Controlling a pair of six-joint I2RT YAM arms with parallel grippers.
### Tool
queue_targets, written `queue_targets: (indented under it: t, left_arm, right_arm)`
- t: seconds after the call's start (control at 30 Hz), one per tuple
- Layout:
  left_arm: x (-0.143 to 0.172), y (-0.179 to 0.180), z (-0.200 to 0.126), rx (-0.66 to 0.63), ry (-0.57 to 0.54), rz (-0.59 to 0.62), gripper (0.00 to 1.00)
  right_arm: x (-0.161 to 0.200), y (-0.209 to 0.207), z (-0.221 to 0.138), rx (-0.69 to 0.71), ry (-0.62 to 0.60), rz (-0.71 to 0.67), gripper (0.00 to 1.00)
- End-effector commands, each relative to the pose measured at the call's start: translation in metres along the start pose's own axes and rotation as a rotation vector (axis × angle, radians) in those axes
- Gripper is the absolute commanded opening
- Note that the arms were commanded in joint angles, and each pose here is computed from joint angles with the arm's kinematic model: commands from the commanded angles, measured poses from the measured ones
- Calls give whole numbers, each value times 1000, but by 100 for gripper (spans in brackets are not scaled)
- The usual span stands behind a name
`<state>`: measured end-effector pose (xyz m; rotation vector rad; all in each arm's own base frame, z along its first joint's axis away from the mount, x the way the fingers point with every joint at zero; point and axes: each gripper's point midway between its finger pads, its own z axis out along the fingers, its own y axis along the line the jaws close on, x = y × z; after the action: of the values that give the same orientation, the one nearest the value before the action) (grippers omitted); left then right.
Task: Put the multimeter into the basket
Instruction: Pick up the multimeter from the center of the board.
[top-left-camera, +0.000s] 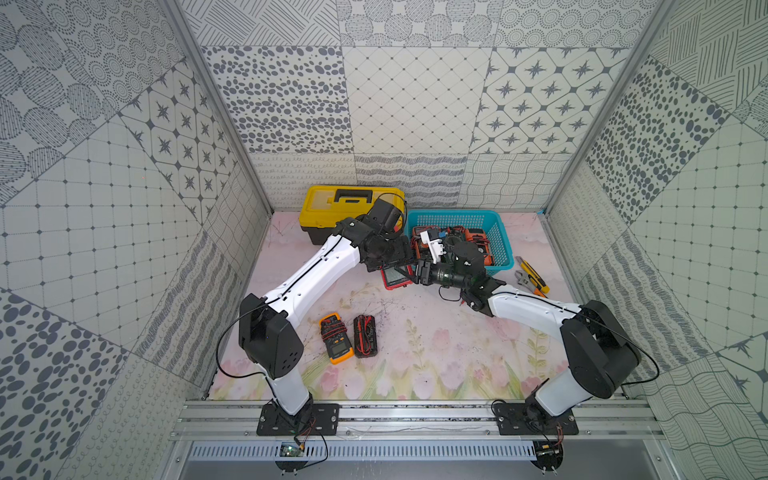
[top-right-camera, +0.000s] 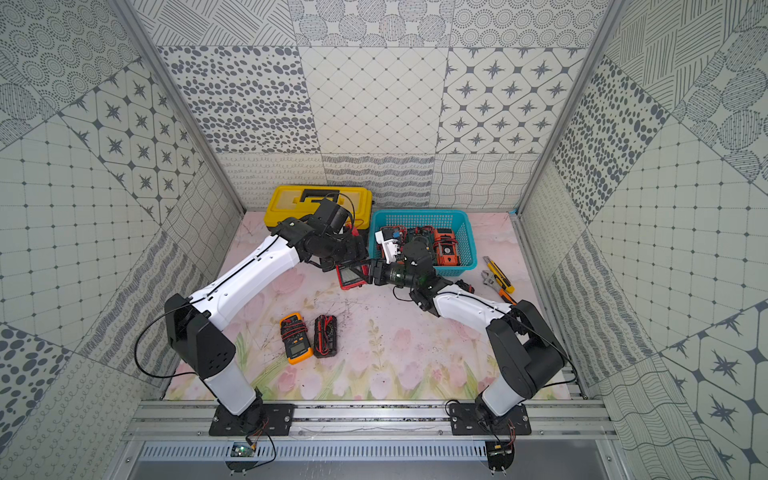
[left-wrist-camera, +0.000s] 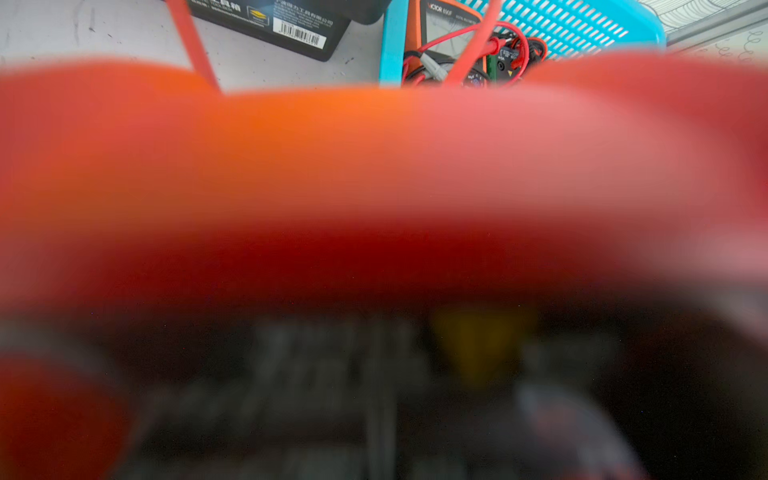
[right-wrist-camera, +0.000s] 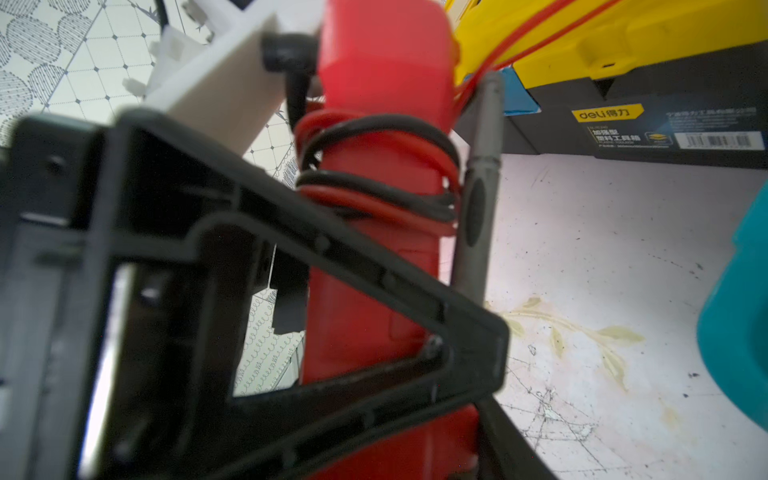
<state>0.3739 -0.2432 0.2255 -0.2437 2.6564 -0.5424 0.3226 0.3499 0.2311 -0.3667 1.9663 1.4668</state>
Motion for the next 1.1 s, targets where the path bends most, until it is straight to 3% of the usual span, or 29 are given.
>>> queue_targets:
  t: [0.0,0.07,0.13,0.2,0.3,0.4,0.6,0.87,1.07]
  left_arm:
    - [-22,-39,-9,174,-83,-13,0]
    - [-24,-42,-11,185,-92,-14,1]
    - [-25,-44,-11,197,-94,-14,10]
    - [-26,-47,-13,213,-99,-15,28]
    - [-29,-49,-17,240,-109,-23,67]
    - [-34,-47,-25,258,-134,-30,85]
    - [-41,-41,-44,314,-194,-42,99]
    - [-51,-31,-68,362,-266,-43,99]
    - [-54,-5,-76,333,-364,-59,99]
  right_arm:
    - [-9,21,7,-81,-21,-61,37]
    - [-9,21,7,-81,-20,-57,27]
    - [-10,20,7,-76,-24,-50,22]
    - [-13,20,5,-68,-36,-46,17]
    - [-18,18,0,-48,-60,-40,10]
    - [-25,12,-9,-20,-95,-21,3]
    - [-40,-1,-27,24,-136,-2,0]
    - [-62,-8,-55,81,-181,-27,0]
    - [-105,-20,-117,208,-259,-74,0]
